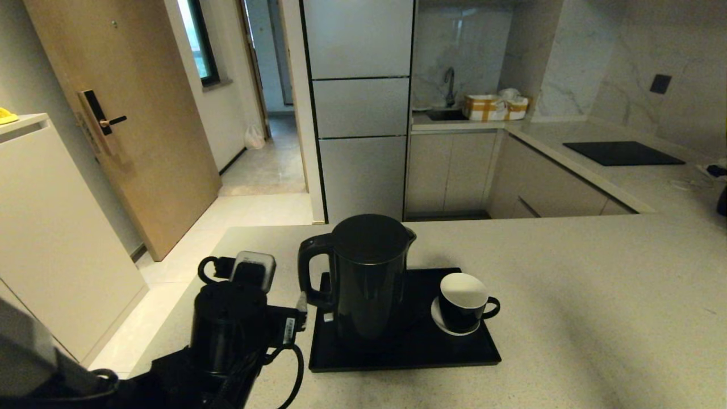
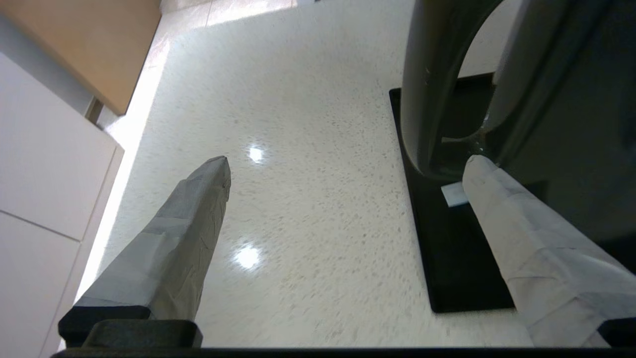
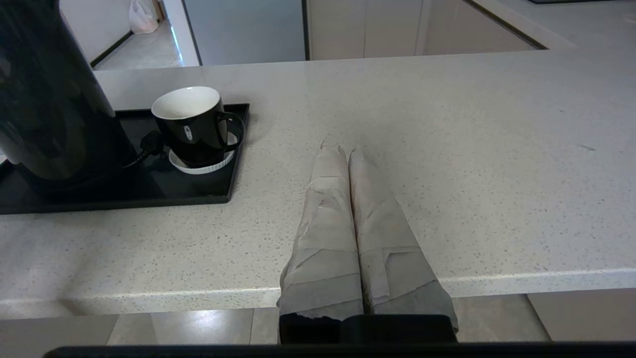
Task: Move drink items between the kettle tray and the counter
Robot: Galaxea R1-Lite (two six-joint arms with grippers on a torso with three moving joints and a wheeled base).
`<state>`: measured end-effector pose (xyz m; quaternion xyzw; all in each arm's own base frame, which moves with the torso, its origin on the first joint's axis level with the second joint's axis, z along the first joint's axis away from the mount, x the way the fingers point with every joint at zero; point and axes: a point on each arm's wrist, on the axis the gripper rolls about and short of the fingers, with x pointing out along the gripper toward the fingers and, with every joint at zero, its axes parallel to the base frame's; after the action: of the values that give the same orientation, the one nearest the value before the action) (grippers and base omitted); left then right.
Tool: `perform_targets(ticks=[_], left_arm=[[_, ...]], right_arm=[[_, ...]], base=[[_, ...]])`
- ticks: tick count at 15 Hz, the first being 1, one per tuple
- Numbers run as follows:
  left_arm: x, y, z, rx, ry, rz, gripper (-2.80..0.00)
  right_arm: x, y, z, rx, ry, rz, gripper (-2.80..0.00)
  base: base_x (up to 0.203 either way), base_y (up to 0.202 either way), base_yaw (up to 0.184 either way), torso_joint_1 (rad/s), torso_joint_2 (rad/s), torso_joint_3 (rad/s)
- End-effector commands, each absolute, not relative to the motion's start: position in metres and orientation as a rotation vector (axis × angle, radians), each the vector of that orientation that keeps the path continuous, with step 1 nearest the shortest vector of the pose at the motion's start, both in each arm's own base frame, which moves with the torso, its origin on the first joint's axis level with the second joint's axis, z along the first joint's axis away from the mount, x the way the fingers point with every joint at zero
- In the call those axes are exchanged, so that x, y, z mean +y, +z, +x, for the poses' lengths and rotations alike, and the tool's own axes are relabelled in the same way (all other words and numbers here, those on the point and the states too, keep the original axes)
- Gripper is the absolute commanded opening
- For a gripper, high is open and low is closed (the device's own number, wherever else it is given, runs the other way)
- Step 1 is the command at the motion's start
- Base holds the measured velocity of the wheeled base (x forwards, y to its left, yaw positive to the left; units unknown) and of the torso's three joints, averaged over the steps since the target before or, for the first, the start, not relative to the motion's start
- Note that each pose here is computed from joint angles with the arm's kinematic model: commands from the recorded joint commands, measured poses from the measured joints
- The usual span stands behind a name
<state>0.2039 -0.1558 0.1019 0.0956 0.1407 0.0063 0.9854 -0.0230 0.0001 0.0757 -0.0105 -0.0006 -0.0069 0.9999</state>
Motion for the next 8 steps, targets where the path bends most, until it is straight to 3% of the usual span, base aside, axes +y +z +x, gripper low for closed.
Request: perform_targets(ticks=[1,3,4,8], left_arm=[[-0.137,0.142,0.179,0.190,0.004,0.116,0.00],[-0.119,0.167,0.156,0.159,-0.001,0.092,0.00],[-0.114,0.169,0.150,0.177,-0.003,0.111,-2.80],[-0.082,0.192,0.131,0.211,0.075,0.128,-2.80]], right_arm=[[0.000,0.076,-0.023,-0.001,-0.014,-0.021,-2.80],[0.000,0.076,-0.023,-0.001,-0.014,-0.021,-2.80],[0.000,0.076,-0.023,-0.001,-0.014,-0.021,-2.80],[0.000,0.075,-0.023,0.000,-0.014,-0.021,-2.80]], base=[[0.000,0.000,0.000,0.000,0.00,0.000],[0.000,0.000,0.000,0.000,0.00,0.000],[0.000,0.000,0.000,0.000,0.00,0.000],[0.000,0.000,0.000,0.000,0.00,0.000]])
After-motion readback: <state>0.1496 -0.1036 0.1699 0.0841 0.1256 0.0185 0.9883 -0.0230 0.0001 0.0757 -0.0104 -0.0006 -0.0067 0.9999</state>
